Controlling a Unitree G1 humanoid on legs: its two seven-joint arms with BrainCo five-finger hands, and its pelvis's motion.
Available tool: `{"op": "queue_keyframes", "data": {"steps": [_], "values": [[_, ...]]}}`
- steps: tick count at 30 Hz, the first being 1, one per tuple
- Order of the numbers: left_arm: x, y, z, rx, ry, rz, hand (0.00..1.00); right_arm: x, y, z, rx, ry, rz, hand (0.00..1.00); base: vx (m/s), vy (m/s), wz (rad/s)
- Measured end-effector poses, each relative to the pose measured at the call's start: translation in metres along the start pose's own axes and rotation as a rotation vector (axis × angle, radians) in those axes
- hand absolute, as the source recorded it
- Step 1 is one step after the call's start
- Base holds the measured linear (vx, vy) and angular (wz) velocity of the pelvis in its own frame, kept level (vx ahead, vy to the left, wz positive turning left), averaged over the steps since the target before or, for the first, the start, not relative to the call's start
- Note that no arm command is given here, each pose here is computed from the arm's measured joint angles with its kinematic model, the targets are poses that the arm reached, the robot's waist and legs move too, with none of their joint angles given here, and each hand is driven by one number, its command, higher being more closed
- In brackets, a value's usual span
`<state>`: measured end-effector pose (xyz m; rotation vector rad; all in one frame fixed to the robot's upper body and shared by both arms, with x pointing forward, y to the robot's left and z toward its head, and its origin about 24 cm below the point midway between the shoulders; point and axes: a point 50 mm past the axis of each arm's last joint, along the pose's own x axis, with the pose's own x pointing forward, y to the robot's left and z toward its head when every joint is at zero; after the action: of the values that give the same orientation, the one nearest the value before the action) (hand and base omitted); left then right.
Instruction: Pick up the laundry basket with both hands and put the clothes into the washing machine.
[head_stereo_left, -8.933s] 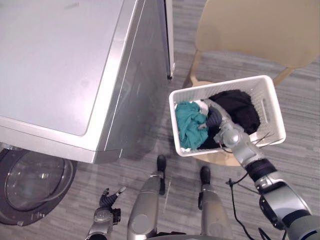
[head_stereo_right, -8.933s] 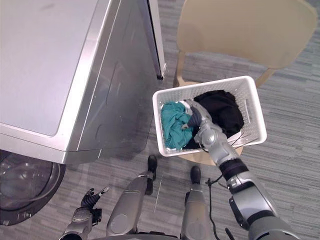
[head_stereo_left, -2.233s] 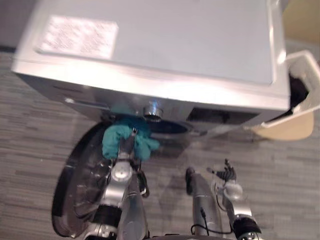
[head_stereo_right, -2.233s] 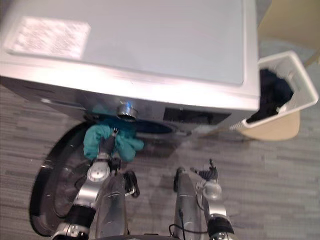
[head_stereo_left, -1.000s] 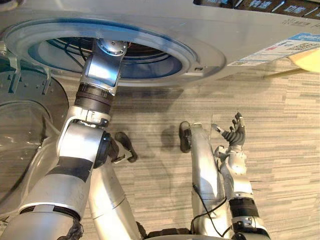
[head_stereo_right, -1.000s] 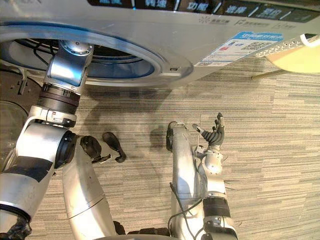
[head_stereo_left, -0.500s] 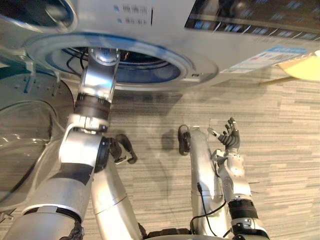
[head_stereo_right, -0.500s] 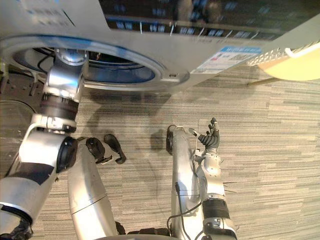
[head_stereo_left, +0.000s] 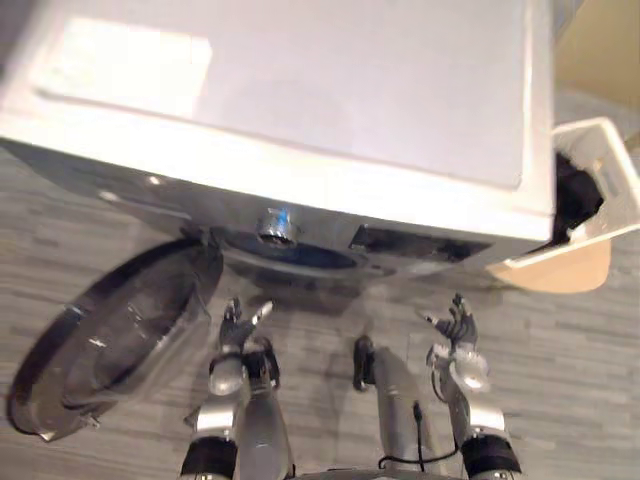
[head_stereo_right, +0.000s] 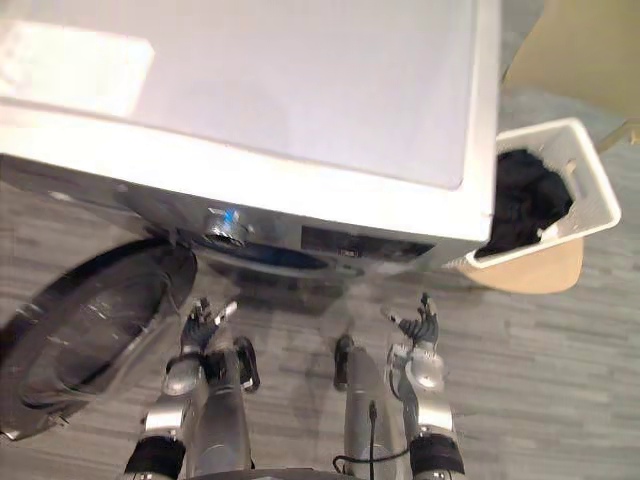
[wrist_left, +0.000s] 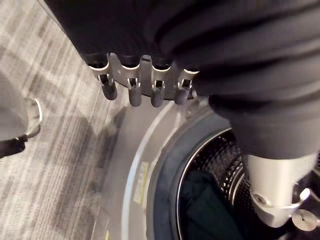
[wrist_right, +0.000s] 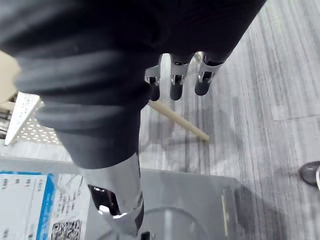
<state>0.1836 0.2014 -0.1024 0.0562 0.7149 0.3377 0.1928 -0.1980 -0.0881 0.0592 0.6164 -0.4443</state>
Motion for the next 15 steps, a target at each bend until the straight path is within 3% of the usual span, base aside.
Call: {"op": "queue_keyframes", "data": {"steps": [8,15], "values": [[0.001,0.014,-0.039,0.134,0.167,0.0,0.0,-0.003,-0.032,-0.058,-0.041,0.254,-0.08,0.0,0.09,0.046,-0.32],[0.0,0.033,-0.052,0.18,0.222,0.028,0.0,0.012,-0.034,-0.044,-0.093,0.242,-0.059,0.0,-0.01,-0.013,-1.09]]}}
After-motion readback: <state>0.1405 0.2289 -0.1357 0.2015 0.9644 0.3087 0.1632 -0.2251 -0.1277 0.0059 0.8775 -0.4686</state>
